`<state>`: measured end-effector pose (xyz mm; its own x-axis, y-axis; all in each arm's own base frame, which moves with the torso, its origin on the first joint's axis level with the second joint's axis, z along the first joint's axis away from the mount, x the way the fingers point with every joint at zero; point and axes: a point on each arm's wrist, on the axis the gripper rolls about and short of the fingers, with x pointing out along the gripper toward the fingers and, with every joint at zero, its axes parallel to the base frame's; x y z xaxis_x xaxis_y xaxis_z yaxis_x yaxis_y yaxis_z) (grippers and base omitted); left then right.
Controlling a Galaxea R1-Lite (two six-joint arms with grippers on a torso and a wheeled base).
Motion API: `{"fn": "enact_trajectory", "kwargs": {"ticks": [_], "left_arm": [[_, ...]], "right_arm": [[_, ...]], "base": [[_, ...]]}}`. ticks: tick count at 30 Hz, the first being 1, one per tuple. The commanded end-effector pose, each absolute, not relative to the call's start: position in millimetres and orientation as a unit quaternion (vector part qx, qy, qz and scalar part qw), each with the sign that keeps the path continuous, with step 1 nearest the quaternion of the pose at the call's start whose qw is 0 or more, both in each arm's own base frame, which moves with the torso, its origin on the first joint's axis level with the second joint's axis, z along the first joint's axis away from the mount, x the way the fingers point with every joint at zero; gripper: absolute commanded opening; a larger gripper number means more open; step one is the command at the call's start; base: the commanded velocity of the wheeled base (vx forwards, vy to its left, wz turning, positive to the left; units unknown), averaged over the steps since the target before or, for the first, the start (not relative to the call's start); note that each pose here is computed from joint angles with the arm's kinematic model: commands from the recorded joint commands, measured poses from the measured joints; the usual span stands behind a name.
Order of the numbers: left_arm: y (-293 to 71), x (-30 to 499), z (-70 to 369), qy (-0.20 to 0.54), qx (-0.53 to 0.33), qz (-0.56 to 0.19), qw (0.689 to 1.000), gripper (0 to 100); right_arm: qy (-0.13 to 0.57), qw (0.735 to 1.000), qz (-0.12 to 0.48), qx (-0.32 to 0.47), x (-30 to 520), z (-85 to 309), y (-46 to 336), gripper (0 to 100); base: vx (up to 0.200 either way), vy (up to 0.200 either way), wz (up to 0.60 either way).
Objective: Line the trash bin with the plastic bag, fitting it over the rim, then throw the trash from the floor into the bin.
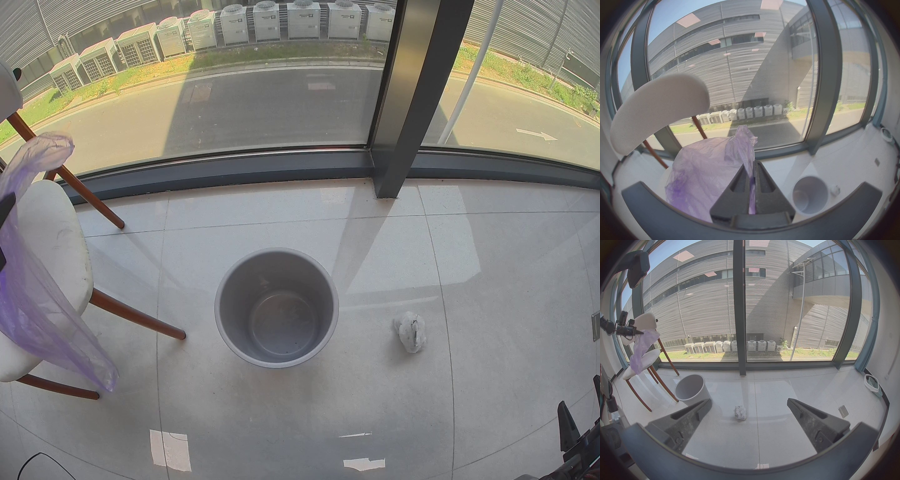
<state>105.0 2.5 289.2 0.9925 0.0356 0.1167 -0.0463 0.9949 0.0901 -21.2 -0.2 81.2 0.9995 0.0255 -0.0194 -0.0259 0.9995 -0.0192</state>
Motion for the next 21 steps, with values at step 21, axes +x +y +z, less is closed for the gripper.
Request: {"fn": "enact_trajectory", "kwargs": {"ticks": [21], "left_arm": [[-44,148,332,-0.058,-0.041,-0.344,0.936,0]], "right_arm": [[-0.001,1.000,0.005,-0.008,-23,76,0,100]], "base": [[0.000,0.000,0.00]]}}
